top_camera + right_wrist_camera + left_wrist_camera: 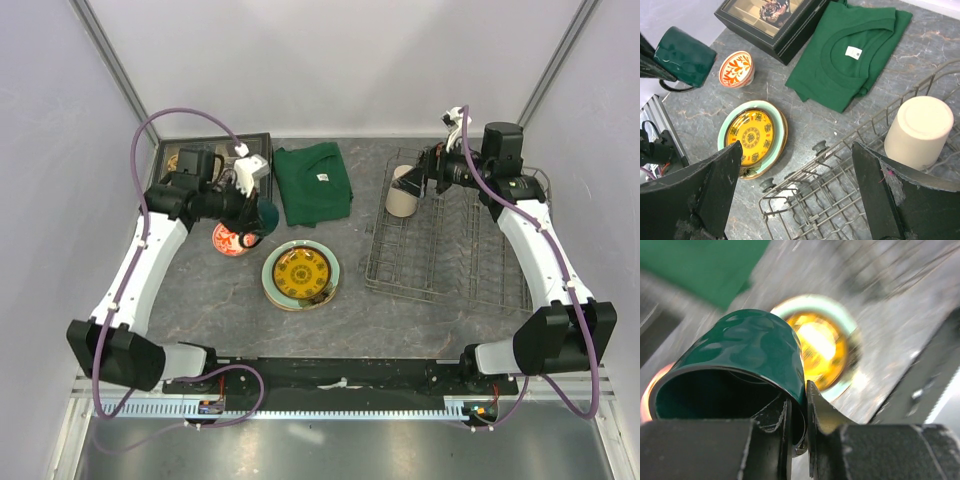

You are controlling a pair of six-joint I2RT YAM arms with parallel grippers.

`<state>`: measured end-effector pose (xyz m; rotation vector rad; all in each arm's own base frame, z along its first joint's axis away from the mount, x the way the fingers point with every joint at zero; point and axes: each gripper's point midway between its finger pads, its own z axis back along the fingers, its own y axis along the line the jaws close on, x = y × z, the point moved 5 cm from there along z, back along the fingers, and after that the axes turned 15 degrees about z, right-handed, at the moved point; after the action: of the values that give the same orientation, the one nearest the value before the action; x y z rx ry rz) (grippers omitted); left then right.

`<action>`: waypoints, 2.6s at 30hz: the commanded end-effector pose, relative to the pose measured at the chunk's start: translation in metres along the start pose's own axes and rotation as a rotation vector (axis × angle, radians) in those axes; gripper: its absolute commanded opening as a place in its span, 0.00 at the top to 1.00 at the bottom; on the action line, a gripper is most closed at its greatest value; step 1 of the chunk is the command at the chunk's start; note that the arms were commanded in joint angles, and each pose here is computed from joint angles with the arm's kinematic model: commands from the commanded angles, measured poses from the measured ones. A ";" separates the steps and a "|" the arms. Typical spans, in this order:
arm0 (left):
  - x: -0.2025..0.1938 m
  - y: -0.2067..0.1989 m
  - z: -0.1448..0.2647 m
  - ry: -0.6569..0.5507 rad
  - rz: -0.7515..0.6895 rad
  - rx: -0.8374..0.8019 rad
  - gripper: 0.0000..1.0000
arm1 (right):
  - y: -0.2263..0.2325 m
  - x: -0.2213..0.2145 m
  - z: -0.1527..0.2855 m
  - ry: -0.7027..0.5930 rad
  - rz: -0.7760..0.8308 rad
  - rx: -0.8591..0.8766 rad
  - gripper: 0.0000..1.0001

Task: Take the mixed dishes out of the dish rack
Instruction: Place the cup at the center of the board.

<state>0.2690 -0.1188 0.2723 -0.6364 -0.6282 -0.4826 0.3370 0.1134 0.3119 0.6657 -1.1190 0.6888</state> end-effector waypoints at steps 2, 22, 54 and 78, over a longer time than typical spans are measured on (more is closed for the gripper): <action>-0.037 0.023 0.028 0.088 -0.174 0.228 0.98 | 0.003 0.000 0.005 -0.002 0.040 -0.012 0.02; -0.123 0.064 0.021 0.252 -0.361 0.402 0.98 | 0.005 -0.010 0.002 0.016 0.021 0.014 0.02; -0.153 0.082 -0.017 0.379 -0.396 0.286 0.98 | 0.002 -0.019 -0.001 0.041 0.024 0.024 0.02; -0.164 0.085 -0.025 0.461 -0.391 0.254 0.98 | 0.001 -0.021 -0.004 0.055 0.021 0.027 0.02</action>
<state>0.2012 -0.0362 0.1076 -0.1587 -0.3138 -0.8122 0.3323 0.1114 0.2909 0.6475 -1.0618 0.7057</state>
